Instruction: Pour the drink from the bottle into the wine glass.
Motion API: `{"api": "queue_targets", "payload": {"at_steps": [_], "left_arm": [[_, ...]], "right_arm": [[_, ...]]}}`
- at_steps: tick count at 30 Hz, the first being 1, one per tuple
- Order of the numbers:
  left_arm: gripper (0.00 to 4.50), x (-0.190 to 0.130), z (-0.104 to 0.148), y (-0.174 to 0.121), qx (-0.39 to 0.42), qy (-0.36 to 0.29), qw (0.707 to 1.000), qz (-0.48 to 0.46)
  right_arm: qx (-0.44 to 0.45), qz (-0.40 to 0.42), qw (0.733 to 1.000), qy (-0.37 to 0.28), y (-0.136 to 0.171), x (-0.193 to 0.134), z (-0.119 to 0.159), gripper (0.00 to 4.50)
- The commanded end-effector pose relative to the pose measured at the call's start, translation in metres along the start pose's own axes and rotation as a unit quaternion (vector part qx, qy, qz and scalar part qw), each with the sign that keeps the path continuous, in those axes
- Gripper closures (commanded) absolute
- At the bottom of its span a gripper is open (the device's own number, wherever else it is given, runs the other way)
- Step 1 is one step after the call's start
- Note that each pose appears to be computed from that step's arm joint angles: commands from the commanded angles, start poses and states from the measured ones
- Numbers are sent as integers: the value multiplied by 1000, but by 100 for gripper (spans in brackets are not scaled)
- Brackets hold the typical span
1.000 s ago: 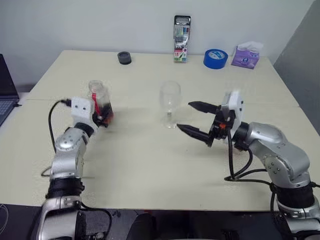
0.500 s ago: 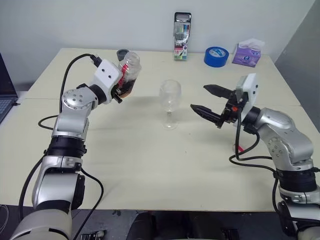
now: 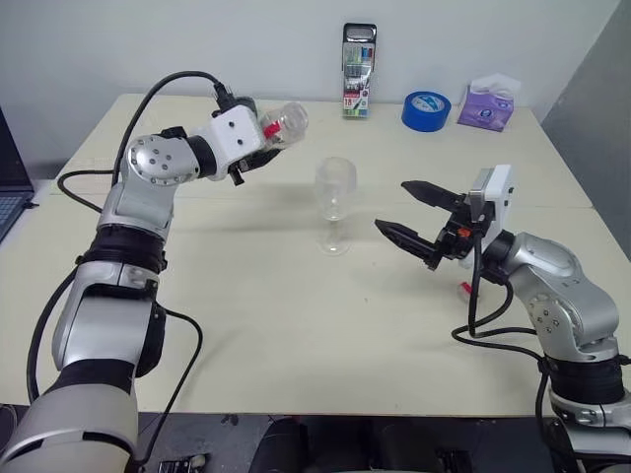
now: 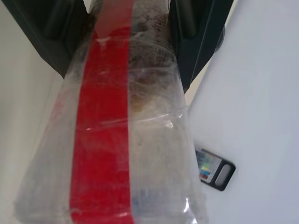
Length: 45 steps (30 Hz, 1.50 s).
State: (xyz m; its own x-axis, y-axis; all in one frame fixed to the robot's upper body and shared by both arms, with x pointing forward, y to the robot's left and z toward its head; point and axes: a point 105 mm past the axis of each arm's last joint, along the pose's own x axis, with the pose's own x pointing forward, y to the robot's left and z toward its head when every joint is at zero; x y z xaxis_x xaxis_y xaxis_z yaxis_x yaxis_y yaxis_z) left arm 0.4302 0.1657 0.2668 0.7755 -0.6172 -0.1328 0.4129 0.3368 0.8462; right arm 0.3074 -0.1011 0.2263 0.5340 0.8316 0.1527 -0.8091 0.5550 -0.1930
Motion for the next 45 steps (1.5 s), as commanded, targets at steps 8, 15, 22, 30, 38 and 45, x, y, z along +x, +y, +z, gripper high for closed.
{"api": "queue_targets", "payload": {"at_steps": [8,15,22,30,38,45], "left_arm": [[282,5,33,14,100,-41,994,-9],[282,9,39,17,153,-36,988,-11],[282,10,42,19,229,-28,973,-14],[282,9,43,27,277,-12,961,-7],[282,10,42,31,321,5,947,-5],[282,10,43,33,351,9,936,-4]], "right_arm": [[-25,-3,999,-22,6,2,9,0],[-26,-8,999,-22,6,3,7,0],[-26,-4,999,-24,8,5,7,0],[-22,-3,999,-28,9,8,7,0],[-18,-3,999,-29,9,10,6,0],[-17,-2,999,-30,10,11,7,0]]}}
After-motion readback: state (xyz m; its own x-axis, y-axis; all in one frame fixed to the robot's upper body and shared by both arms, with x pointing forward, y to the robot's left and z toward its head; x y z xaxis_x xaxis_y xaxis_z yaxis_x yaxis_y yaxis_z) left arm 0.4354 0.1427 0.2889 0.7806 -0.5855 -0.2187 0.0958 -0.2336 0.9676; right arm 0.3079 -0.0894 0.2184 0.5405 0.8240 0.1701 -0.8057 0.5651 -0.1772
